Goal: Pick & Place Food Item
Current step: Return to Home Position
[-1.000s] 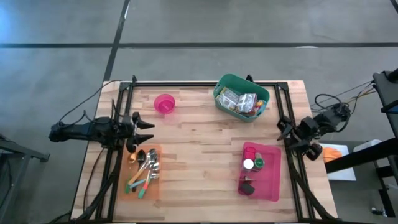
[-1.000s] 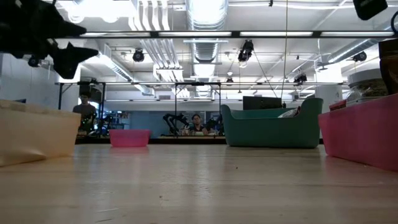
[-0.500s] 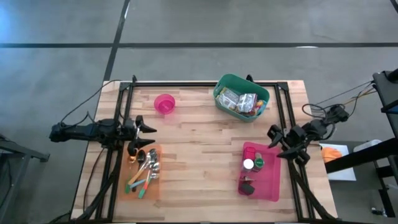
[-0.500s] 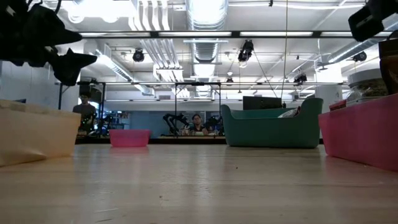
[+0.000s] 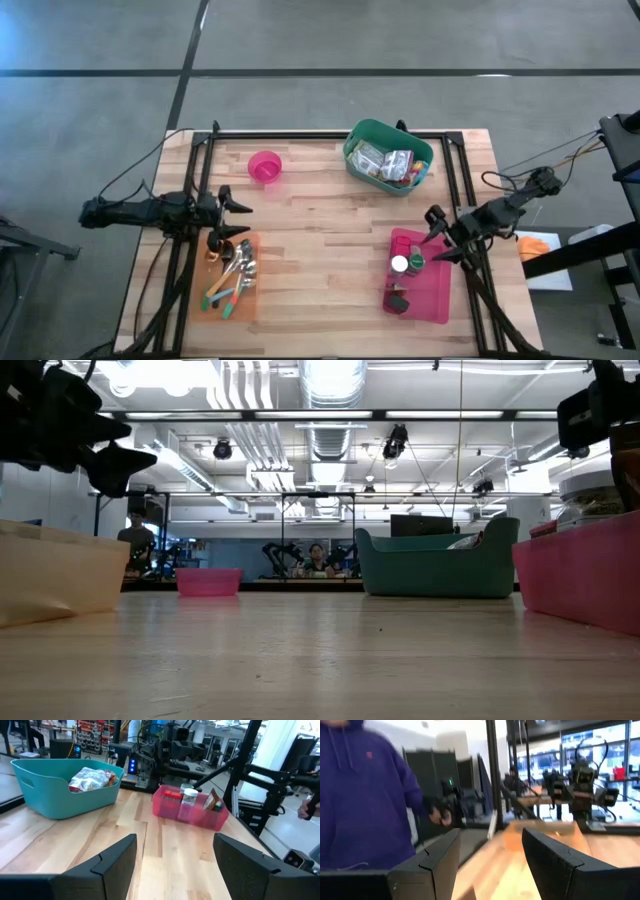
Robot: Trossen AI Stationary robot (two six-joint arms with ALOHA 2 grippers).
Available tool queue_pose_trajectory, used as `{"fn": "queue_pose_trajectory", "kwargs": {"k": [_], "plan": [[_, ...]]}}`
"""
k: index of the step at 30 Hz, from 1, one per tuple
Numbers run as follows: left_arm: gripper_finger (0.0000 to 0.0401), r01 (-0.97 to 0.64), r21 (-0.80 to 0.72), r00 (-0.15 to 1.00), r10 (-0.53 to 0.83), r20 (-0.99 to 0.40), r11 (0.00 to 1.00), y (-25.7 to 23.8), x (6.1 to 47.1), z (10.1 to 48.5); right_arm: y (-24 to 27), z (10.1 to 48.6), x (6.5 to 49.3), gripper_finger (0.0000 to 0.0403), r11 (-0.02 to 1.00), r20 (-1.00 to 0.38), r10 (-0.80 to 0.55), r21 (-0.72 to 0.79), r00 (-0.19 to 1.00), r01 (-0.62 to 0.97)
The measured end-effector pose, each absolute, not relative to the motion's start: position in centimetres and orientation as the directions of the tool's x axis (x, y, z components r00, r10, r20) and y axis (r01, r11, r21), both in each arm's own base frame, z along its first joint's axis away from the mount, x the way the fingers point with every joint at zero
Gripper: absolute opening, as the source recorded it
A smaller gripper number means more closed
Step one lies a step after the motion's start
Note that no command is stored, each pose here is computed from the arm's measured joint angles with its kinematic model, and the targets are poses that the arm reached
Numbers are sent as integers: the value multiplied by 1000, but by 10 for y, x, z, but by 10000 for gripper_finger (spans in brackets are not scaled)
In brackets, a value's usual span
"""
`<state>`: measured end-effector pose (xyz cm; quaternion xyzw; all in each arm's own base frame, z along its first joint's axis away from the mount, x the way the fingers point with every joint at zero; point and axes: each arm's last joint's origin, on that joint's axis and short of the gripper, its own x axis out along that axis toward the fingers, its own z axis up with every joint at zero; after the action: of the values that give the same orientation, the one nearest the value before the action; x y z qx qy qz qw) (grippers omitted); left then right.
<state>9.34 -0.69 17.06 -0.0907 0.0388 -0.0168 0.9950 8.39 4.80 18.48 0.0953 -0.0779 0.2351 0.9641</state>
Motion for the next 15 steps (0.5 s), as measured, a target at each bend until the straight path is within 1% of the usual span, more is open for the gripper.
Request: {"fn": "queue_pose_trajectory", "kwargs": {"k": [6,13,15], "plan": [[265,17,-165,992,-37,-118,986,-7,97,167,50,178,87,210,878,121,444,139,888,-458],[265,4,-178,983,-36,-178,984,-7,100,162,51,177,89,210,856,103,445,241,889,-457],[265,3,-172,981,-36,-188,985,-8,101,161,51,177,89,210,856,102,445,245,890,-456]]}}
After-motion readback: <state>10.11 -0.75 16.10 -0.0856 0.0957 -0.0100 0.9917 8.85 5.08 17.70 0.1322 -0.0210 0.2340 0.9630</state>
